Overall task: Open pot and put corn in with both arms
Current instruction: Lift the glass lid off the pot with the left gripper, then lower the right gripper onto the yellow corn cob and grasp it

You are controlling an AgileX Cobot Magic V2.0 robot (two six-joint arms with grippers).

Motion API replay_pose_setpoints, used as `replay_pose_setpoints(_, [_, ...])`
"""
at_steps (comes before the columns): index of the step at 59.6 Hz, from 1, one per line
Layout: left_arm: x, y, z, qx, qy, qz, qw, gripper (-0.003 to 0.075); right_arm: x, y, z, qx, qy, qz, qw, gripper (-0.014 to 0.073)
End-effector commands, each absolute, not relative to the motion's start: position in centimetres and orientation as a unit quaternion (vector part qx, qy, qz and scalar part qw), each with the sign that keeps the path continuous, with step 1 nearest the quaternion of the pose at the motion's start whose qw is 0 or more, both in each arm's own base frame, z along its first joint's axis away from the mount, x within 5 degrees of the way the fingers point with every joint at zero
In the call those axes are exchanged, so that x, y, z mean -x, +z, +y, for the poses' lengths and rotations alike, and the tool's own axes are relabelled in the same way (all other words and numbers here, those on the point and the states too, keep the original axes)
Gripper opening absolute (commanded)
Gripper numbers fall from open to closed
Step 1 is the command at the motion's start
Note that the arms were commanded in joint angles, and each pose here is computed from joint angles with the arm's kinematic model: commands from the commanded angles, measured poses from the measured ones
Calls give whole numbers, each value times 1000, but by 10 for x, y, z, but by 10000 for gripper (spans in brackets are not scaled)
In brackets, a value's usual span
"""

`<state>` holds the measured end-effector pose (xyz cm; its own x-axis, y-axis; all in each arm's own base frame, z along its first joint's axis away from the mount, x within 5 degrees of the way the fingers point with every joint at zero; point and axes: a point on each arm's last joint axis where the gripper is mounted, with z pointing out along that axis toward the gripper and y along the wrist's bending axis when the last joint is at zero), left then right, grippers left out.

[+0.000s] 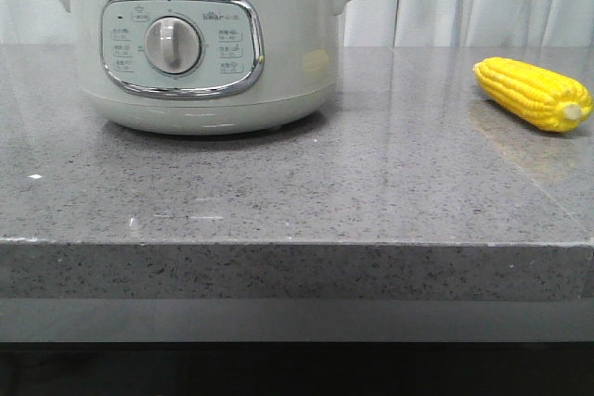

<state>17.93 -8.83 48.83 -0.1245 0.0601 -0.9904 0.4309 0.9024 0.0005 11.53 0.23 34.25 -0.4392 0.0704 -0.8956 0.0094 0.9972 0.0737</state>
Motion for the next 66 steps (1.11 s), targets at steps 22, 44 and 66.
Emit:
replay_pose_setpoints(22, [-78, 436, -38, -154, -164, 685, 693, 188, -118, 356, 1, -21, 21, 828, 560, 625])
replay_pose_setpoints(44, [-35, 409, -19, -139, -198, 660, 711, 188, -129, 350, 7, -13, 43, 846, 531, 625])
replay_pose_setpoints(66, [-35, 409, -19, -139, -198, 660, 711, 188, -184, 371, 21, 15, 55, 887, 459, 625])
